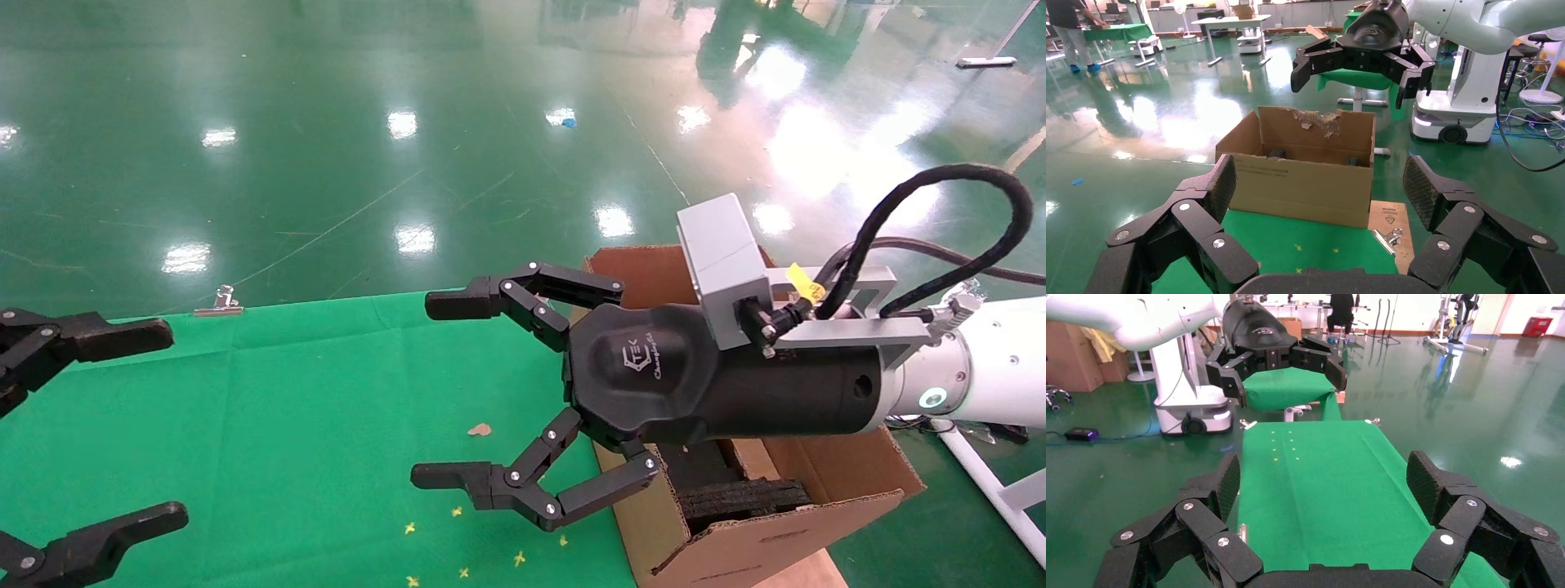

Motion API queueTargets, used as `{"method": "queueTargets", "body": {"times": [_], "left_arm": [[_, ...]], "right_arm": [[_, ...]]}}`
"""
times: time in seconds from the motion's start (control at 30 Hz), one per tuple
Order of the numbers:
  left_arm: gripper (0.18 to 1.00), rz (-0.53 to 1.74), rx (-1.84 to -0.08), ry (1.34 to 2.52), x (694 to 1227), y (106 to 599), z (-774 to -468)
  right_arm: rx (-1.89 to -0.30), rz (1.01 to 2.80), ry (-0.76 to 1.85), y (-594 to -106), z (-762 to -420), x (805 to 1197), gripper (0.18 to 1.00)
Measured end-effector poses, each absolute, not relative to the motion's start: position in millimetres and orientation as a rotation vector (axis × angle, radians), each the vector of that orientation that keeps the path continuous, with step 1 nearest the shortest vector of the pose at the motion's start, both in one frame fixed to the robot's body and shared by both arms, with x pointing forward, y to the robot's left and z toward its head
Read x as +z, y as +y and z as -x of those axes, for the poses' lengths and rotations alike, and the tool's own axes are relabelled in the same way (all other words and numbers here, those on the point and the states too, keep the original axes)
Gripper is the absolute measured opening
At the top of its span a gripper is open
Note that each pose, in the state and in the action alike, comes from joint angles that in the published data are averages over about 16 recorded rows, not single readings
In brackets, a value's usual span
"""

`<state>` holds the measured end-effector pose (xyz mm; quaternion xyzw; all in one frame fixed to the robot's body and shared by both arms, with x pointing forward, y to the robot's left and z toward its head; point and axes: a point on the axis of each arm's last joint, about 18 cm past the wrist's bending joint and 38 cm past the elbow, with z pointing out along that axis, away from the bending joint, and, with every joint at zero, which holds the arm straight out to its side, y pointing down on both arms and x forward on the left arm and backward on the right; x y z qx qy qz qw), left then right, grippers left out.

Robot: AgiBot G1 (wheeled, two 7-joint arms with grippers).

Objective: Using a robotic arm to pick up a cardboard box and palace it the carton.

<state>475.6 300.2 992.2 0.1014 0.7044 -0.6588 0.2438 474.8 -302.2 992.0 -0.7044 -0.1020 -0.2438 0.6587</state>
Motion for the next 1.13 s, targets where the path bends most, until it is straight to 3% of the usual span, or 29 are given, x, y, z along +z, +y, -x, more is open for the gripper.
{"method": "queueTargets", "body": {"times": [1.13], "left_arm": [[1.001,-0.277,-1.799,1.924,992.1,300.3,-475.6]], "right_arm": [[-0.551,1.596,-0.228,-302.1,-475.7,992.1,1.000]]}}
